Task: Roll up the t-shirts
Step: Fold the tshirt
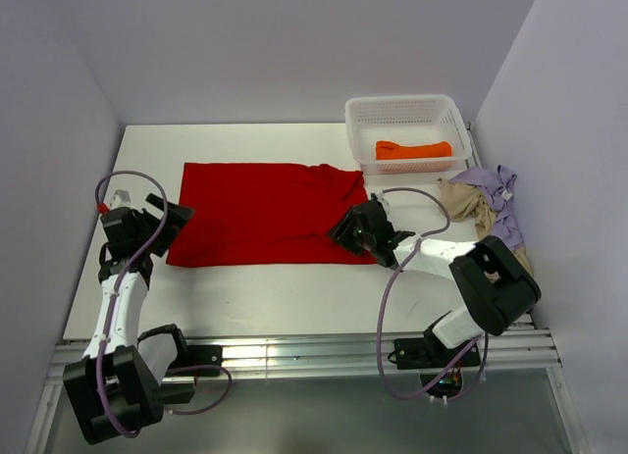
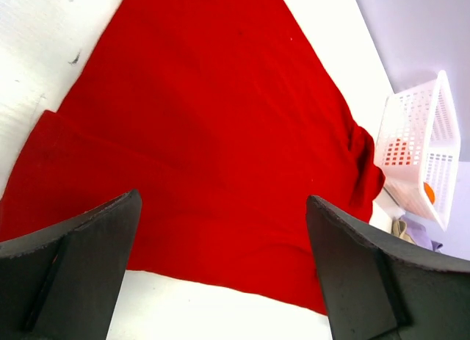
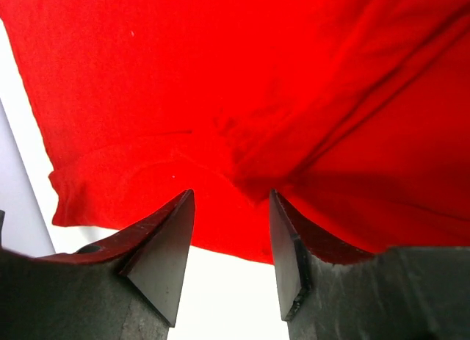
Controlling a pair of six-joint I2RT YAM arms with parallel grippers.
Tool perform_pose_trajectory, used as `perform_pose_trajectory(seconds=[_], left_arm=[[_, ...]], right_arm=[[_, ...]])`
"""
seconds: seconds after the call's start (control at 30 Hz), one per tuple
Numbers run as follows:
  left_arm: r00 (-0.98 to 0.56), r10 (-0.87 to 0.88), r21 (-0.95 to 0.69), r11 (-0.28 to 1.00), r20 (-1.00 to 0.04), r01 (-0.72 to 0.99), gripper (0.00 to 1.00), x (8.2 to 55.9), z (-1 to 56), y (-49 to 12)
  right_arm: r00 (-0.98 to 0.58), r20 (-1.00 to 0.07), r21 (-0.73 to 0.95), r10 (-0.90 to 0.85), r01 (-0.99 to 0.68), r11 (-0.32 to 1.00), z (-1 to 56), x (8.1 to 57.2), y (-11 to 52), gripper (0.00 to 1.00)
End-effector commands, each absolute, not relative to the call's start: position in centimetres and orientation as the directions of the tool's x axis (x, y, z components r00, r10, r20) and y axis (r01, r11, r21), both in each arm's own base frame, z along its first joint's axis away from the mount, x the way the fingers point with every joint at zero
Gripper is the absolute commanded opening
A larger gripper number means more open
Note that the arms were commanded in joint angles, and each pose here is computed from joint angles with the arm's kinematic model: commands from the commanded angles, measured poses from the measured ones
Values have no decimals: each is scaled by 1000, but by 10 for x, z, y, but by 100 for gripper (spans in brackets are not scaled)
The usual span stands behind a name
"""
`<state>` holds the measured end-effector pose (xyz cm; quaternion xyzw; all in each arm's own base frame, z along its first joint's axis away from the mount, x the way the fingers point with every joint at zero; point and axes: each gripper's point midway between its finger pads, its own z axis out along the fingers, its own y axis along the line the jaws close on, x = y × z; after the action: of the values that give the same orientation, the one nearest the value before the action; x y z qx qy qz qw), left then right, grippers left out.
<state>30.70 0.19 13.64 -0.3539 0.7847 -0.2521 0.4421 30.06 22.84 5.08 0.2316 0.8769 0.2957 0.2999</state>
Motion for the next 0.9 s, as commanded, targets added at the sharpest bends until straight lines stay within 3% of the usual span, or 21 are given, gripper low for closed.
perform_pose_trajectory(seconds=[0.0, 0.23, 0.43, 0.53, 0.6, 0.87], left_arm=[[-366, -763, -729, 634, -533, -258, 99, 319, 152, -4], [-408, -762, -735, 625, -502, -263, 99, 318, 127, -17], [-434, -752, -729, 633, -496, -262, 98, 318, 116, -22], [-440, -747, -725, 638, -499, -261, 98, 318, 113, -23], [-444, -744, -721, 641, -499, -263, 98, 317, 111, -23], [-461, -728, -706, 658, -507, -262, 98, 317, 107, -24]], right_arm=[[-673, -395, 701, 626, 220, 679, 65, 318, 246, 51], [-645, -399, 693, 652, 254, 675, 56, 318, 248, 49], [-629, -409, 686, 661, 266, 677, 56, 323, 250, 38], [-625, -419, 693, 659, 250, 677, 63, 331, 257, 7], [-630, -427, 682, 649, 246, 688, 62, 335, 259, 0], [-615, -502, 668, 608, 171, 724, 94, 373, 281, 0]])
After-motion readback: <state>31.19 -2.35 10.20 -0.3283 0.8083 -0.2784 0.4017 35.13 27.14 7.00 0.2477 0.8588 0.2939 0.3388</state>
